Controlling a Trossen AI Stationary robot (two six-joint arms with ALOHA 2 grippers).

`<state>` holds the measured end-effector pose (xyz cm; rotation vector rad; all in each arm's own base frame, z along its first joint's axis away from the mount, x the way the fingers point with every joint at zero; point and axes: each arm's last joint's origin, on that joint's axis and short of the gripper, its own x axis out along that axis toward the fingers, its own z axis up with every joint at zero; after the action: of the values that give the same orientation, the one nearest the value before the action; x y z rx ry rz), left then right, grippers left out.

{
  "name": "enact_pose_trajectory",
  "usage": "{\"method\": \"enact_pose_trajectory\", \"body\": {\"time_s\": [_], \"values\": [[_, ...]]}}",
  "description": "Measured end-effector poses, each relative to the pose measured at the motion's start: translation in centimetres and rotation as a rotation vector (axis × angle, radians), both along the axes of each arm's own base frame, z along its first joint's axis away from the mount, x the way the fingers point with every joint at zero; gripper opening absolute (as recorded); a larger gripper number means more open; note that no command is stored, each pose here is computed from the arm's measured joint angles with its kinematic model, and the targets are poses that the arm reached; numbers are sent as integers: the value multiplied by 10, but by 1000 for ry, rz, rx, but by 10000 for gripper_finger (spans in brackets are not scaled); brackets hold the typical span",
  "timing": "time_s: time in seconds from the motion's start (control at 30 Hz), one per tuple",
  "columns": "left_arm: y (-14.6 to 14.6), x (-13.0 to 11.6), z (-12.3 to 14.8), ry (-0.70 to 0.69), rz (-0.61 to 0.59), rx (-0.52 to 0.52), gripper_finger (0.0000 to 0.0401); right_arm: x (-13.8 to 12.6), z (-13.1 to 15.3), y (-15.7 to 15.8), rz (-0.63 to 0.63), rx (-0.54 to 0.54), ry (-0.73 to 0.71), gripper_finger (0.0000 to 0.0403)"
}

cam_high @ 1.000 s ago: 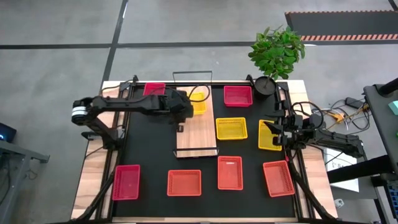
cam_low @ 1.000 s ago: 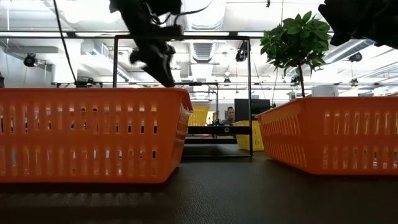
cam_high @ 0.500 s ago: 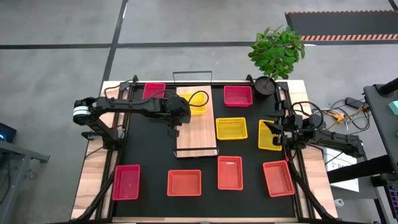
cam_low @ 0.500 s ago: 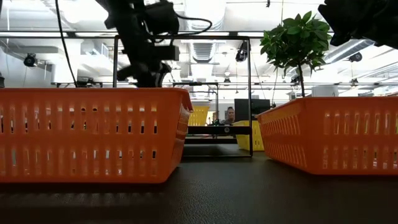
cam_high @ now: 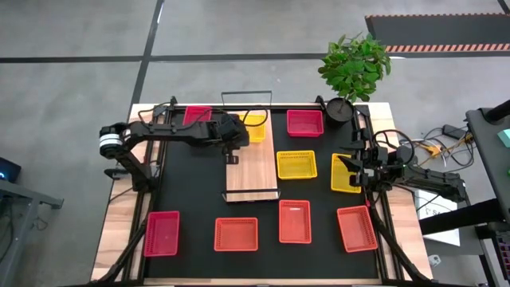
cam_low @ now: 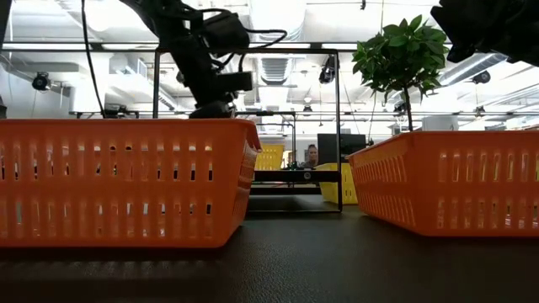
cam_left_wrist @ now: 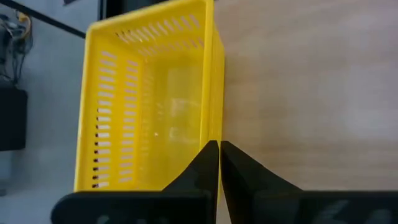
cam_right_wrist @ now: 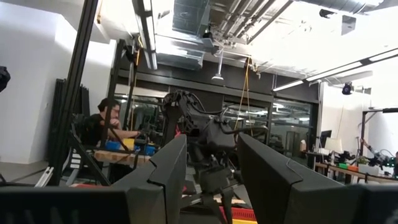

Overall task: Stack baskets on shelf by color
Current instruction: Put the left yellow bin on the shelf

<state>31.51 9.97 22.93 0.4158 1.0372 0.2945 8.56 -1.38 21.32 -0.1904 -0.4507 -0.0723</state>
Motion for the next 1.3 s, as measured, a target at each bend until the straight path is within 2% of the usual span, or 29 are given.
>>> {"method": "enact_pose_trajectory", "body": {"time_s": [0.3, 0.47, 0.53, 0.63, 0.7, 0.87, 1.0, 1.17, 1.3], "values": [[7, 4, 4, -78, 3, 34, 0, 0, 0, 0, 1, 1, 2, 137], [9, 10, 16, -151, 4, 56, 0, 0, 0, 0, 0, 1, 2, 137], [6, 10, 25, -181, -32, 48, 0, 0, 0, 0, 0, 1, 2, 137], [0, 9, 30, -220, -145, -40, 0, 0, 0, 0, 0, 1, 2, 137], [-2, 9, 24, -212, -179, -84, 0, 0, 0, 0, -2, -6, -4, 137], [0, 6, 3, -148, -164, -105, 0, -3, 5, 0, -31, -54, -58, 137], [5, 1, -6, -116, -124, -90, 0, -4, 7, 1, -36, -67, -85, 137], [11, 1, -10, -162, -78, -31, 0, -4, 7, 1, -44, -81, -80, 137], [13, 0, -11, -169, -69, -24, 0, -3, 7, 0, -44, -82, -77, 137]]}}
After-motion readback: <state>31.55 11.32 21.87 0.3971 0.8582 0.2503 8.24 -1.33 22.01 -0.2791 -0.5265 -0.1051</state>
